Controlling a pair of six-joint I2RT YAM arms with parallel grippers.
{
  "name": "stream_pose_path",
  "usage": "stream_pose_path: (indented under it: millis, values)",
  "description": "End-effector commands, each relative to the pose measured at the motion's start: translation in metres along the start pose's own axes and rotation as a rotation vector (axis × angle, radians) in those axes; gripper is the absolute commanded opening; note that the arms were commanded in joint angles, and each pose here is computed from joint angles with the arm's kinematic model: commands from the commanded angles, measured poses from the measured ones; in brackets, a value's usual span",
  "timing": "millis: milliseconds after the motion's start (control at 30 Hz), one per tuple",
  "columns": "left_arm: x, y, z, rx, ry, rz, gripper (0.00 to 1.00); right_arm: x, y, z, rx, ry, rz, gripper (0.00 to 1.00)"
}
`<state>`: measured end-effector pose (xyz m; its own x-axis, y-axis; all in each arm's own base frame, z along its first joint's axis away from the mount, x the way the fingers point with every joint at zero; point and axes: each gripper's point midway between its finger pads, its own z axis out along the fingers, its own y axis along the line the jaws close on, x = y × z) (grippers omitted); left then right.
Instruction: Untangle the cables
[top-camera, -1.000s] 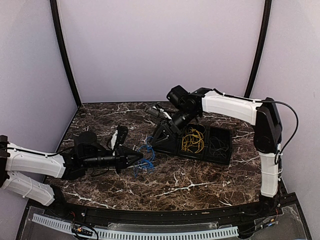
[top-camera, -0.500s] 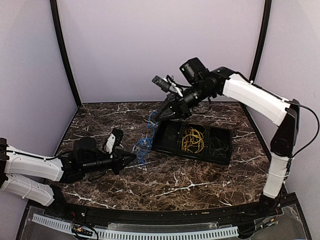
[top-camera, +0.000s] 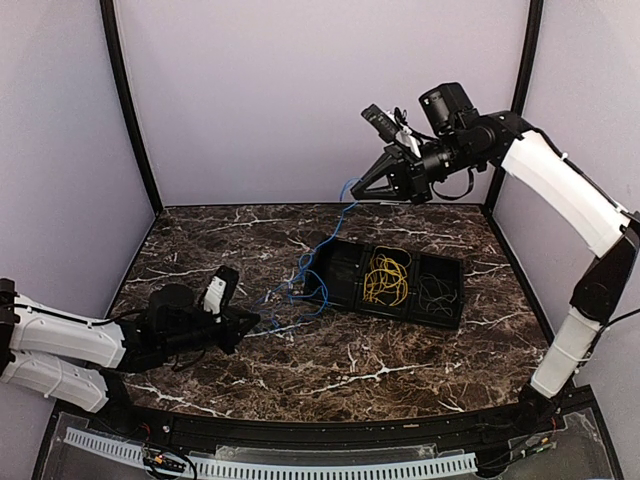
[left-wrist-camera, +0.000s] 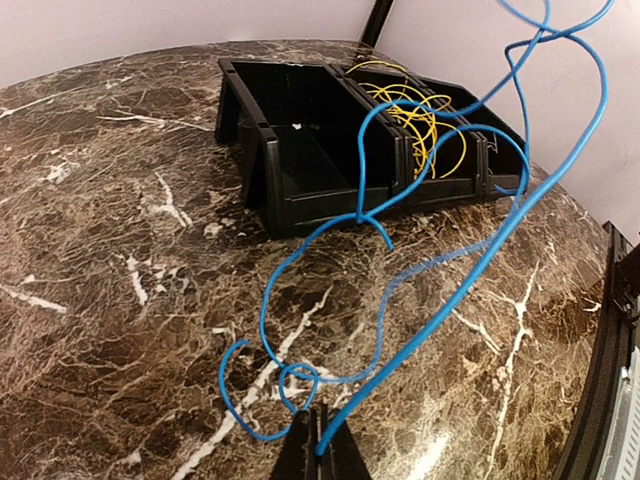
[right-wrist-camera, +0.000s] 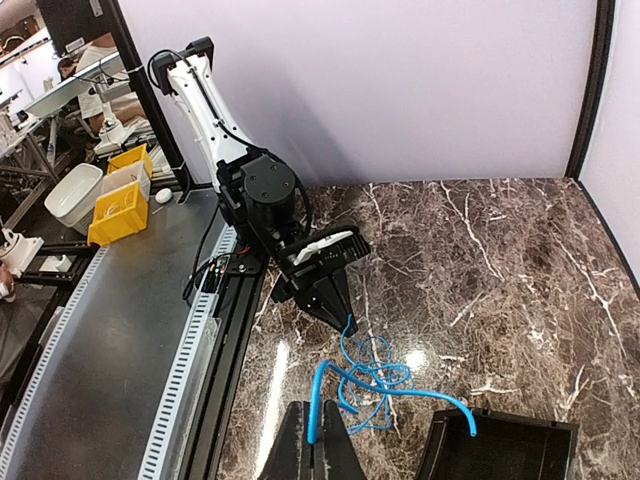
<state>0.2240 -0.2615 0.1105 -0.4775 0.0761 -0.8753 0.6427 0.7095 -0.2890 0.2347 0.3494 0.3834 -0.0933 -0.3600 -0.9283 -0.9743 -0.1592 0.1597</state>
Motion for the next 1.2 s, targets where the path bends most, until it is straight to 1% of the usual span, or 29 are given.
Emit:
stream_pose_path:
  millis: [0, 67, 133, 233, 267, 333, 400, 533, 667, 833, 1000, 1167]
  values:
    - [0.017, 0.030, -0.007, -0.151, 0.031, -0.024, 0.00, -0.031, 0.011, -0.038, 0.053, -0.075, -0.082, 0.00]
    - [0.033, 0.047, -0.011, -0.221, 0.069, -0.075, 0.00, -0.054, 0.016, -0.058, 0.103, -0.110, -0.147, 0.00]
    - [0.053, 0.061, -0.016, -0.275, 0.121, -0.169, 0.00, -0.078, 0.020, -0.082, 0.166, -0.157, -0.209, 0.00]
    - [0.080, 0.072, -0.024, -0.319, 0.181, -0.245, 0.00, -0.107, 0.023, -0.122, 0.237, -0.255, -0.245, 0.00]
    - [0.090, 0.075, -0.029, -0.332, 0.194, -0.283, 0.00, -0.118, 0.024, -0.142, 0.269, -0.302, -0.284, 0.00]
    - [0.100, 0.079, -0.034, -0.351, 0.197, -0.337, 0.00, -0.128, 0.024, -0.165, 0.282, -0.364, -0.286, 0.00]
    - [0.105, 0.082, -0.038, -0.366, 0.191, -0.382, 0.00, -0.133, 0.017, -0.177, 0.266, -0.394, -0.253, 0.00]
    - [0.103, 0.084, -0.041, -0.377, 0.163, -0.400, 0.00, -0.124, -0.011, -0.173, 0.239, -0.424, -0.162, 0.00]
    - [0.100, 0.089, -0.045, -0.408, 0.144, -0.411, 0.00, -0.117, -0.035, -0.170, 0.275, -0.430, -0.128, 0.00]
    - [0.087, 0.081, -0.045, -0.351, 0.091, -0.409, 0.00, -0.108, -0.060, -0.164, 0.292, -0.430, -0.077, 0.00]
    - [0.078, 0.079, -0.046, -0.332, 0.056, -0.396, 0.00, -0.117, -0.066, -0.163, 0.303, -0.437, -0.094, 0.00]
    - [0.079, 0.078, -0.046, -0.329, 0.057, -0.389, 0.00, -0.132, -0.060, -0.153, 0.312, -0.447, -0.156, 0.00]
